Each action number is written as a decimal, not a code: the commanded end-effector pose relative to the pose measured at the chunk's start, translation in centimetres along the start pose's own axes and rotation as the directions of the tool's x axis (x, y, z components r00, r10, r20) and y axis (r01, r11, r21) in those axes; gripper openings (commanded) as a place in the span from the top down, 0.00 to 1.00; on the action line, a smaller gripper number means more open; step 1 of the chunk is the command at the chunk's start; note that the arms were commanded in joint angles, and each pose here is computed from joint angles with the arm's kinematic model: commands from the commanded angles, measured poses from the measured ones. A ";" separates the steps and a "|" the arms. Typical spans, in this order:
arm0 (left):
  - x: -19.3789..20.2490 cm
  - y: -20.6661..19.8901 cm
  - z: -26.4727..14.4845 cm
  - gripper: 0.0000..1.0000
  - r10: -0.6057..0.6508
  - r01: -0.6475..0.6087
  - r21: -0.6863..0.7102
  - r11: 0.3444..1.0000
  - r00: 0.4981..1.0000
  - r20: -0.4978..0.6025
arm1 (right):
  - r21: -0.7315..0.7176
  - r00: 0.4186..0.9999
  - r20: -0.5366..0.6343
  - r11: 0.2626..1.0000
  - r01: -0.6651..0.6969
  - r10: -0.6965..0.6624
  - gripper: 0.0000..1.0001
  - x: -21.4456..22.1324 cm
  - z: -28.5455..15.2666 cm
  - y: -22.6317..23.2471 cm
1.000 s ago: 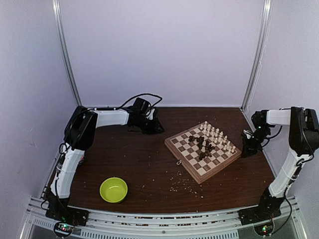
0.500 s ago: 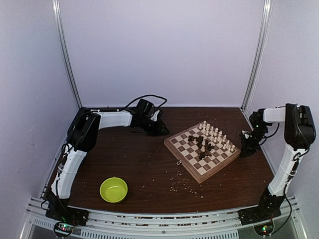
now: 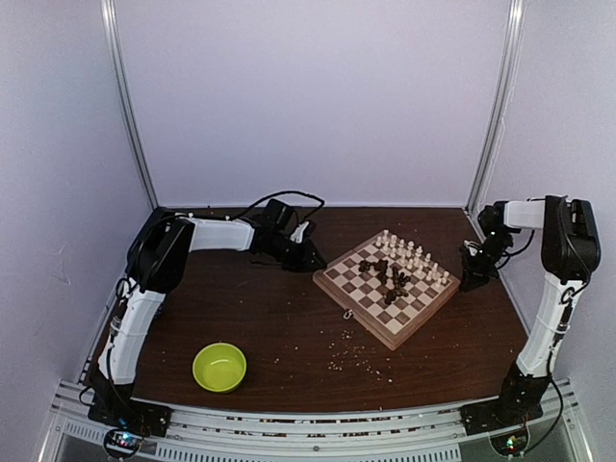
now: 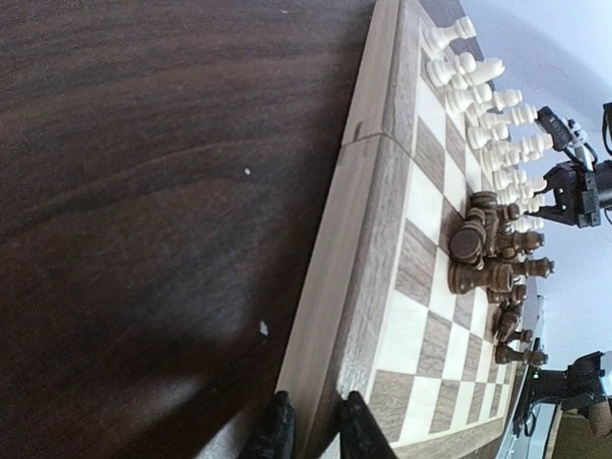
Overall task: Set up the chess pieces on the board
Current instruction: Move the chessboard to the center of the board, then pick up the chess pile from the chessboard.
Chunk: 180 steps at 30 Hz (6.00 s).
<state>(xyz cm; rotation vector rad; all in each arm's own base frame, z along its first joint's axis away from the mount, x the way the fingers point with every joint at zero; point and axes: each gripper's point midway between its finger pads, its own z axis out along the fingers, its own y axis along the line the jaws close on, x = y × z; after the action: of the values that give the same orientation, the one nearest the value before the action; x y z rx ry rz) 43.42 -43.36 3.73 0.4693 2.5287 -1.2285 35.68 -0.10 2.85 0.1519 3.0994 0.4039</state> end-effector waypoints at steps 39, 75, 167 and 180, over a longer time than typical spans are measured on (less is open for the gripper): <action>12.0 -4.1 -5.8 0.79 0.109 -0.111 -0.012 0.994 0.985 -0.131 | -0.154 0.972 0.005 0.961 0.232 -0.234 0.86 -1.8 2.0 11.9; 19.0 -4.1 -14.6 0.74 0.221 -0.273 -0.191 0.943 0.942 -0.254 | -0.089 0.860 0.131 0.858 0.505 -0.493 0.71 1.3 -4.4 17.4; 8.6 -3.9 -15.9 0.49 0.283 -0.212 -0.327 0.921 0.941 0.186 | -0.092 0.299 0.116 0.289 0.953 -0.947 1.00 9.9 -1.1 34.4; 11.2 -11.6 -17.6 0.48 0.476 -0.557 0.049 0.829 0.748 0.462 | -0.251 0.323 0.300 0.253 0.934 -0.898 1.00 13.0 -9.0 36.9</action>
<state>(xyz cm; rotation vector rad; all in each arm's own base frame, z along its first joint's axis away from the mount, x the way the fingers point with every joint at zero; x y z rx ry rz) 27.11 -32.43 10.39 0.7045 2.1672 -1.0114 27.72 33.78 15.57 -1.5752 2.3700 0.6345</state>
